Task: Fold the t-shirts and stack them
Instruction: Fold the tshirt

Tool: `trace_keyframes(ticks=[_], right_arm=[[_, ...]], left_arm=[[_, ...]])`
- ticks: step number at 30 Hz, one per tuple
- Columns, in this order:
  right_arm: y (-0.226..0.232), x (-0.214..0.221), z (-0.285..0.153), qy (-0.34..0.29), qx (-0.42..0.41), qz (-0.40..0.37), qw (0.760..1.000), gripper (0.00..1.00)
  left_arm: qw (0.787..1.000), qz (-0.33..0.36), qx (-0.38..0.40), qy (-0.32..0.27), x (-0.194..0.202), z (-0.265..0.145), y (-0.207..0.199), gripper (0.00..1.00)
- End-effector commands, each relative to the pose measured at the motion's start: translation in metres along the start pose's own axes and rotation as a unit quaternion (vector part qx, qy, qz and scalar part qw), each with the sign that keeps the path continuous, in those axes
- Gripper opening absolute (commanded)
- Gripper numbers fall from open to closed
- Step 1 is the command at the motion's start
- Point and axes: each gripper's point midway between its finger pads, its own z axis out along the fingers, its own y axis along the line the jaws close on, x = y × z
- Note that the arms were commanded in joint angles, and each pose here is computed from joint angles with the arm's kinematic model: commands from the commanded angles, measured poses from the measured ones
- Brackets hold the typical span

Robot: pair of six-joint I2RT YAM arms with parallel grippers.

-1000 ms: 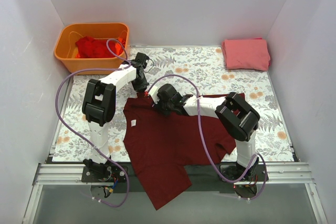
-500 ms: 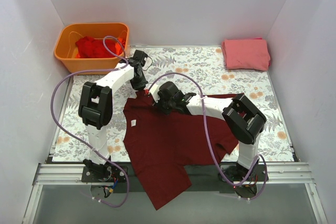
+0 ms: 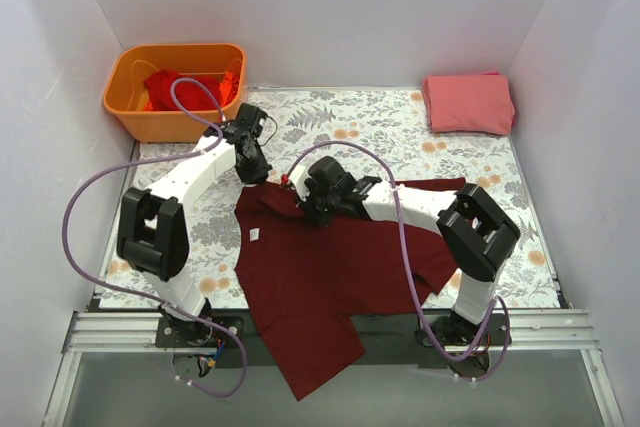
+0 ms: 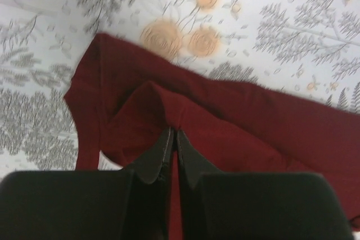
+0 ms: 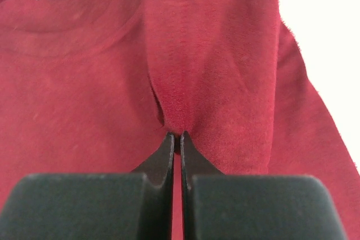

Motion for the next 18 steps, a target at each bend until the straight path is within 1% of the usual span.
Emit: trace_keyframes(ticks=[1, 2, 4, 5, 7, 12, 18], right_arm=[[0.018, -0.003, -0.021, -0.002, -0.038, -0.003, 0.999, 0.01], [0.02, -0.002, -0.022, 0.002, -0.044, -0.003, 0.999, 0.01], [0.025, 0.006, -0.027, 0.016, -0.054, -0.008, 0.998, 0.01], [0.026, 0.009, -0.029, 0.022, -0.057, -0.009, 0.998, 0.01], [0.028, 0.017, -0.034, 0.038, -0.062, -0.016, 0.997, 0.01], [0.036, 0.033, -0.04, 0.068, -0.089, -0.033, 0.993, 0.01], [0.047, 0.052, -0.046, 0.106, -0.123, -0.039, 0.986, 0.01]], left_arm=[[0.999, -0.026, 0.018, 0.008, 0.022, -0.033, 0.011, 0.02], [0.999, -0.029, 0.015, 0.025, 0.036, -0.032, 0.018, 0.02], [0.998, -0.042, 0.027, 0.03, 0.047, -0.043, 0.022, 0.02], [0.998, -0.043, 0.021, 0.049, 0.062, -0.041, 0.03, 0.02], [0.997, -0.05, 0.027, 0.054, 0.072, -0.048, 0.034, 0.02], [0.993, -0.063, 0.013, 0.1, 0.113, -0.05, 0.055, 0.03], [0.99, -0.071, -0.013, 0.123, 0.142, -0.049, 0.077, 0.03]])
